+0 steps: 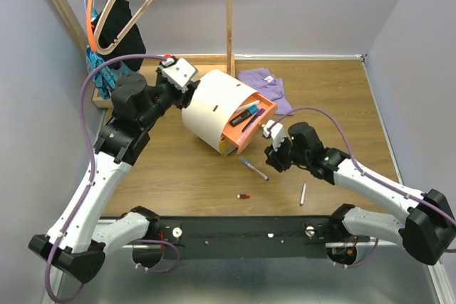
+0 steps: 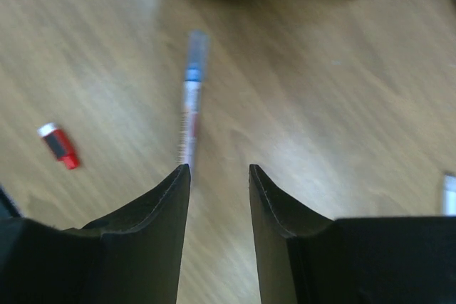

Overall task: Sort the stationery into containers
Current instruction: Pick up the pen from the center of the board.

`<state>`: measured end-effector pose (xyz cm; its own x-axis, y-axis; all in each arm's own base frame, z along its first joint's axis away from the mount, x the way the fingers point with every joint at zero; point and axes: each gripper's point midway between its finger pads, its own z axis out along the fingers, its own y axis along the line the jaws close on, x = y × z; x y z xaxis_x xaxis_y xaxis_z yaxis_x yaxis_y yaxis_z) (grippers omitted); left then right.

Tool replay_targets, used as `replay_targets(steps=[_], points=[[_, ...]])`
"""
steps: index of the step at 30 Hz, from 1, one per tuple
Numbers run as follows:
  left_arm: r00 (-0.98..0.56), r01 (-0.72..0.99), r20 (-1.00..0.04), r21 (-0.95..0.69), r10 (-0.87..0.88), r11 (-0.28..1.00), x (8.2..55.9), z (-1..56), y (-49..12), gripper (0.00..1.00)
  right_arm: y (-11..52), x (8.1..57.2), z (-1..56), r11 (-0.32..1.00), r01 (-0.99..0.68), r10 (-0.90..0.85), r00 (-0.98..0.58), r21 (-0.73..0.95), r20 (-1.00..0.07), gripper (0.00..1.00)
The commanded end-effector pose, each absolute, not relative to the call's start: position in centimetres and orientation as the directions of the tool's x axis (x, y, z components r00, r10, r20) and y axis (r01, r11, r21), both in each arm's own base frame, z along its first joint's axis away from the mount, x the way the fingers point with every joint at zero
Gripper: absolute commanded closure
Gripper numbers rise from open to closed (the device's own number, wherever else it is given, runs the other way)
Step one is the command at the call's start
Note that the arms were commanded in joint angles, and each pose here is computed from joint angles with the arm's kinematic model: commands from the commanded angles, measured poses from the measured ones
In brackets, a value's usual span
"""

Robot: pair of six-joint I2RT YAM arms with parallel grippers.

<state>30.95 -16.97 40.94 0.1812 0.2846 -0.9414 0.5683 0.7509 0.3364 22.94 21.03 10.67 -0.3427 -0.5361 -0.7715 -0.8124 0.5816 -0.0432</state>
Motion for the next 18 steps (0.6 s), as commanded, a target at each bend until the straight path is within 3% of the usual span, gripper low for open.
replay_targets(steps=[1,8,14,18], points=[[0.187,0.463,-0.945,0.325,0.267,0.825,31.1,41.9,-13.6,0.4,24.6,20.6,9.8,0.529,-0.848,-0.492,-0.281,-0.026,-0.824,0.53],[0.185,0.401,-0.952,0.298,0.242,0.866,31.0,41.9,-11.3,0.38,24.2,22.3,9.6,0.597,-0.796,-0.503,-0.278,-0.097,-0.818,0.52],[0.171,0.374,-0.959,0.277,0.227,0.885,31.2,41.4,-10.2,0.38,24.3,21.8,8.8,0.579,-0.81,-0.539,-0.298,-0.09,-0.788,0.53],[0.171,0.355,-0.961,0.266,0.218,0.896,31.1,41.3,-9.5,0.38,22.6,21.8,7.6,0.608,-0.769,-0.602,-0.286,-0.196,-0.746,0.53]])
